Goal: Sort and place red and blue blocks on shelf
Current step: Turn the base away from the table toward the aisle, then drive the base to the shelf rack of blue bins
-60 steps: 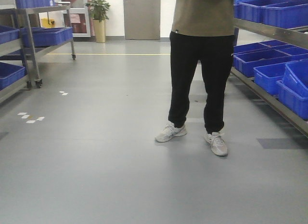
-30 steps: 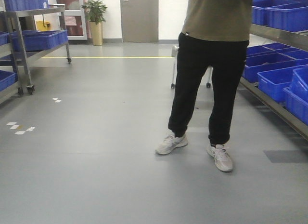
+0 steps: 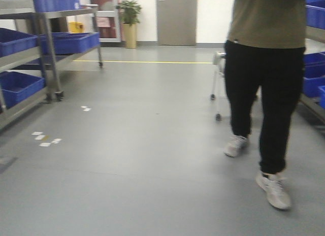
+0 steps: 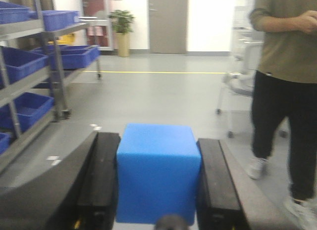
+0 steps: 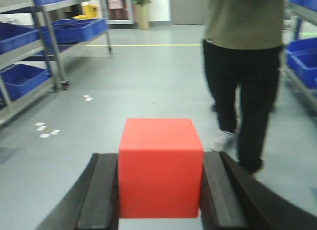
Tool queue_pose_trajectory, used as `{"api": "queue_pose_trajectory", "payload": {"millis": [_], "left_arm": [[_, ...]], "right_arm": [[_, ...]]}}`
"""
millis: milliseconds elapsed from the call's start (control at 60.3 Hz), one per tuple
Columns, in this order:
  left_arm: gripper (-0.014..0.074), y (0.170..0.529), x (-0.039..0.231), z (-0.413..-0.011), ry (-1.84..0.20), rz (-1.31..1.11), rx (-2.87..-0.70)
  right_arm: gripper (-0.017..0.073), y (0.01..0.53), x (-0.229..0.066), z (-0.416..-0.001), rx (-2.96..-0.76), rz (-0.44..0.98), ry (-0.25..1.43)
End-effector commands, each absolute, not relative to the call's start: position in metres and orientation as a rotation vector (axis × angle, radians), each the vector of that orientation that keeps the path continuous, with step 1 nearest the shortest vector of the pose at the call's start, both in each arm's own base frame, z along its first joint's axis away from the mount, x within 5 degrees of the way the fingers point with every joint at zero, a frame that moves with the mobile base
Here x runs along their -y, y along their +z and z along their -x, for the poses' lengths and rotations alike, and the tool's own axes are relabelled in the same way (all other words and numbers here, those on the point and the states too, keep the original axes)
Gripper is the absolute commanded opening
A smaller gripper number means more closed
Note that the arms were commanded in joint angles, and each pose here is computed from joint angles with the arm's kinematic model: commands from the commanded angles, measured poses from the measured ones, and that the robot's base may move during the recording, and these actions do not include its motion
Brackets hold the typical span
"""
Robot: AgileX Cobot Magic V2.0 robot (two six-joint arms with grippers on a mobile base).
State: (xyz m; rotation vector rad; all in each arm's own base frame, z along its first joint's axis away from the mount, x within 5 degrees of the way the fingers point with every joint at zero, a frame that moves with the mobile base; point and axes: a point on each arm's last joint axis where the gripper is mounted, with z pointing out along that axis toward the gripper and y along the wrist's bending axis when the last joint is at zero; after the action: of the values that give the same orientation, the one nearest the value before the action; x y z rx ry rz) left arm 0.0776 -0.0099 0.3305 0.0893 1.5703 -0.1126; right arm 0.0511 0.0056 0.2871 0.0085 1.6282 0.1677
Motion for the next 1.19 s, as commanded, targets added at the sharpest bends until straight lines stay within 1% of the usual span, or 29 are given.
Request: {"api": "queue_pose_trajectory", "payload": {"millis": [0,1177], "left_arm": [[0.0122,0.348,0.0103,-0.0767,-0.124,-0.085,-1.456],[0.0122,0.348,0.0103,-0.0767,-0.124,-0.085,-1.456]], "right_arm": [[0.0067,0.3034,-0.005,-0.0508,-1.519,-0.005,0.157],[0.0067,0.3033,-0.005,-0.0508,-1.52,-0.005,0.157]]}}
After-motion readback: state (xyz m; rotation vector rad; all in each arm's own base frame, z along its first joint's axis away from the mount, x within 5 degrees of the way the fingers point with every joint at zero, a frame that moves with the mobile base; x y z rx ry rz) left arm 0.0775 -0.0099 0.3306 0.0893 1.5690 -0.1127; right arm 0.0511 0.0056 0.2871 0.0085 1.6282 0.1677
